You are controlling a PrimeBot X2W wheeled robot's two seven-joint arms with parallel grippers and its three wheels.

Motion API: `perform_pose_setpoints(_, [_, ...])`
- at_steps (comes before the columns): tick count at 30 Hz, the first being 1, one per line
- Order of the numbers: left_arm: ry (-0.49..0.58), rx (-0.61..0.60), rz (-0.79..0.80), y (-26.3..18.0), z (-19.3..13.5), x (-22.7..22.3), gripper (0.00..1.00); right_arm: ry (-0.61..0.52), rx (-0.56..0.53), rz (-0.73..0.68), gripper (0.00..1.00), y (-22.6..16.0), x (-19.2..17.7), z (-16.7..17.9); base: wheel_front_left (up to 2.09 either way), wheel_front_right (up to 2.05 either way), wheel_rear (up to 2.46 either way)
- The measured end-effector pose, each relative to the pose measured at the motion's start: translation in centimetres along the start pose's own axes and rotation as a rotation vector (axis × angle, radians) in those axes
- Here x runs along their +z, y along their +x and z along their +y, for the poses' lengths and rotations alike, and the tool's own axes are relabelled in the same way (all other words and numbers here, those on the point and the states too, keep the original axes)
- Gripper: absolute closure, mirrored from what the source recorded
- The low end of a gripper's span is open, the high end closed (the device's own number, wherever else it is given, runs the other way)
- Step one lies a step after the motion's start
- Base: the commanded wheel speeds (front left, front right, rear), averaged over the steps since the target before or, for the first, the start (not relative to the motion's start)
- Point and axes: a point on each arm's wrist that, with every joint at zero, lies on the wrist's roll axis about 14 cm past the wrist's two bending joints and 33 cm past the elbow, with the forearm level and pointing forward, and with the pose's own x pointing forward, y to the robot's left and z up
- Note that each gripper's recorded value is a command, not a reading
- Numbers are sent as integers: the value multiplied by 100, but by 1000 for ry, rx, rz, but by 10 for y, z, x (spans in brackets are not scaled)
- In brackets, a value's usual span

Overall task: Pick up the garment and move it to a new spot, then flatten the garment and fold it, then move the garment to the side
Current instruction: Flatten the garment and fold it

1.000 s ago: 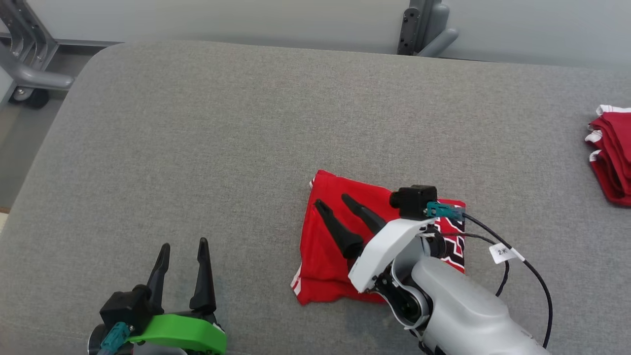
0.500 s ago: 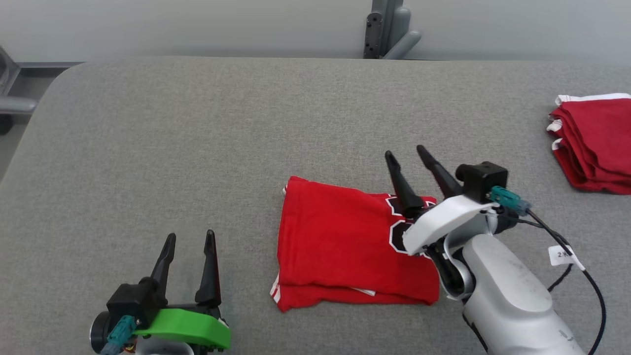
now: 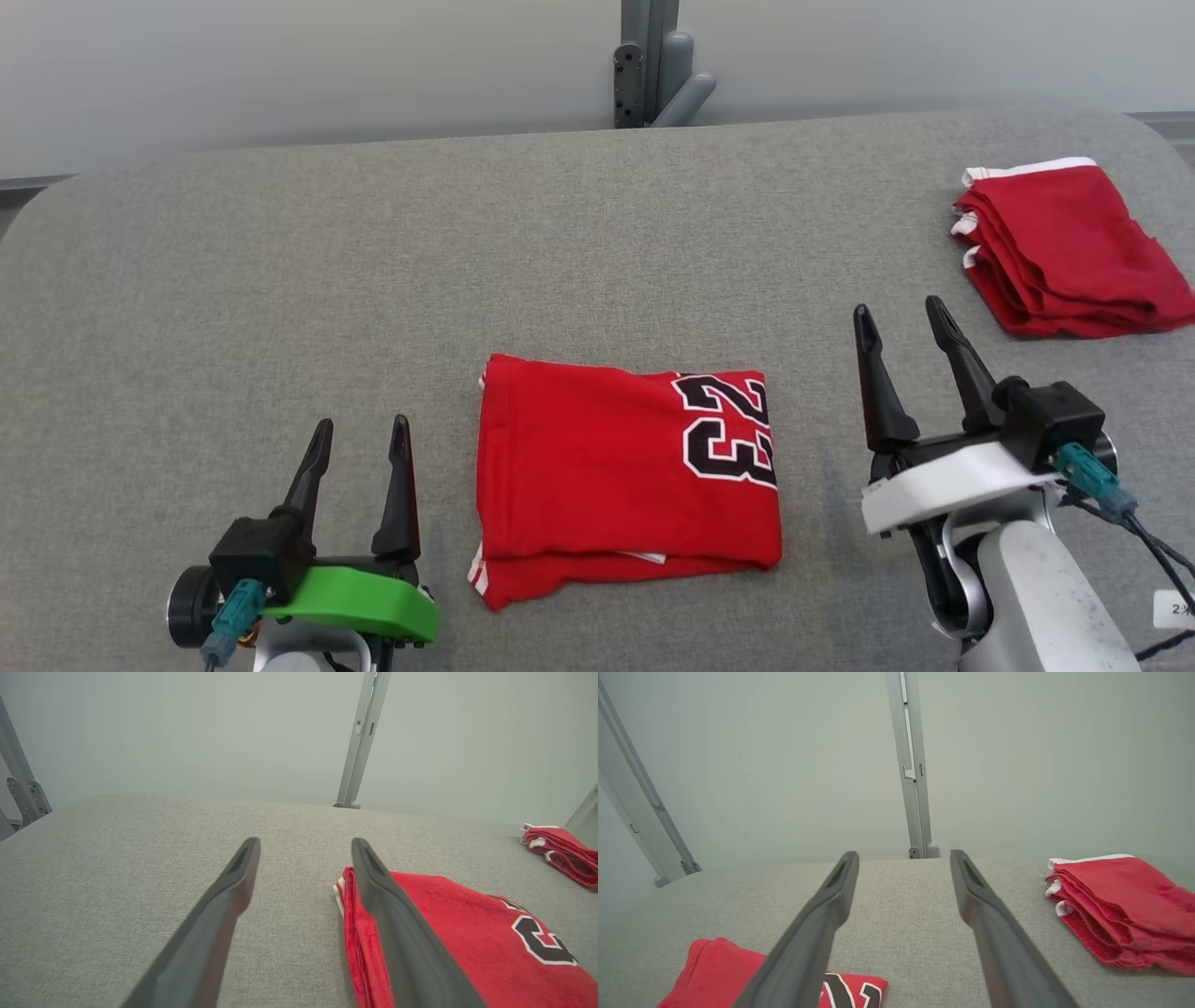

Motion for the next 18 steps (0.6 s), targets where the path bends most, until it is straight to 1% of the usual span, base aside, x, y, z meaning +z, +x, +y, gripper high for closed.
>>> perform_pose_setpoints(5, [-11,-10,0,1,-6,-1,0,-18,-36,-3,0,-20,2,-10,0,0,0])
perform_pose_setpoints(9, [-15,2,2,-3,-3,-1,0,-20,-60,-8,0,-32,5,-16,0,0,0])
perform_pose_setpoints(14, [-19,25,-1,-9,3,-1,0,8,-87,-5,0,-46,4,-21,0,0,0])
perform_pose_setpoints(18, [-20,35,-4,-13,6,0,0,17,-96,-6,0,-50,4,-22,0,0,0])
